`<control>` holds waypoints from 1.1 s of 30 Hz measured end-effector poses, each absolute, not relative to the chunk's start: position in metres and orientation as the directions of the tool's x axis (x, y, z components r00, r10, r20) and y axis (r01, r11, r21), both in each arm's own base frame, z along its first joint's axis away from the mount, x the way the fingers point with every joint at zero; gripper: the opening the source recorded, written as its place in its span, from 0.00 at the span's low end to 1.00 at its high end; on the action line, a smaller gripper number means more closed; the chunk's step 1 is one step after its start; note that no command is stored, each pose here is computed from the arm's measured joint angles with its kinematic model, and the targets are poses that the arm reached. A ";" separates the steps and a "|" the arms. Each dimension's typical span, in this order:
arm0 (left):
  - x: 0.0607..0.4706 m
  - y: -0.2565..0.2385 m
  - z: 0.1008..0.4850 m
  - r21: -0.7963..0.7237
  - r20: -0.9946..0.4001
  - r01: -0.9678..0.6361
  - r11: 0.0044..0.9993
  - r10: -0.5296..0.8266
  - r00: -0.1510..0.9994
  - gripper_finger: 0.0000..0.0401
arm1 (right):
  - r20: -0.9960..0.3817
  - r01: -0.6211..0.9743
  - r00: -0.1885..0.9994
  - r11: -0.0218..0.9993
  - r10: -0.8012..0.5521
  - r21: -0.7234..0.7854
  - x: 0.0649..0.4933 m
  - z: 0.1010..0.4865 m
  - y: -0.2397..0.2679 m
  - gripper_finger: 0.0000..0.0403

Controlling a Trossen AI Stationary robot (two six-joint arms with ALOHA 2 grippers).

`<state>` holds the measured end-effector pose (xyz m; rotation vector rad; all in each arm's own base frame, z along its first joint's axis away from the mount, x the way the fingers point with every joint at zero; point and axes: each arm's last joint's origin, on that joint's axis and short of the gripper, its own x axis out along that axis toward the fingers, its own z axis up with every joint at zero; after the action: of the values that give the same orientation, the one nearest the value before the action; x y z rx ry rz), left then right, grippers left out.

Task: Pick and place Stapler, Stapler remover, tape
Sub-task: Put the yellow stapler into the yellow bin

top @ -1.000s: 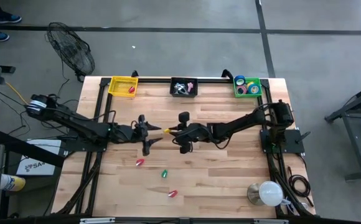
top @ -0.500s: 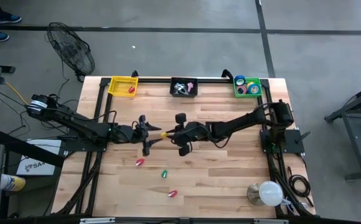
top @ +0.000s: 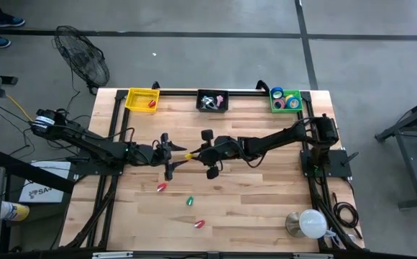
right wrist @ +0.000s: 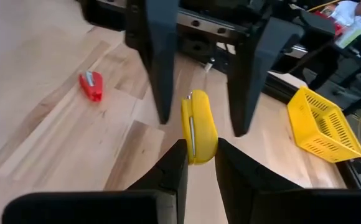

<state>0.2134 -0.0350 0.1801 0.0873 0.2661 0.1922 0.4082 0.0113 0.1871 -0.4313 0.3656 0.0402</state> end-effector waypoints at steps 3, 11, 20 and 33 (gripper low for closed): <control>0.214 -0.035 0.180 0.112 -0.249 -0.177 0.978 0.200 0.948 0.54 | -0.337 -0.107 0.941 0.909 -0.039 -0.403 0.409 0.189 0.011 0.15; 0.214 -0.035 0.181 0.129 -0.244 -0.174 0.976 0.201 0.949 0.54 | -0.332 -0.117 0.943 0.917 -0.018 -0.381 0.409 0.189 0.010 0.15; 0.214 -0.035 0.181 0.149 -0.244 -0.154 0.977 0.187 0.952 0.36 | -0.333 -0.114 0.943 0.917 -0.021 -0.381 0.409 0.189 0.009 0.15; 0.214 -0.036 0.183 0.174 -0.221 -0.145 0.974 0.183 0.958 0.21 | -0.340 -0.099 0.940 0.925 -0.034 -0.367 0.409 0.189 0.004 0.15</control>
<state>0.2143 -0.0356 0.1834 0.1574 0.2387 0.1671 0.4089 0.0040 0.1886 -0.3901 0.3490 0.0337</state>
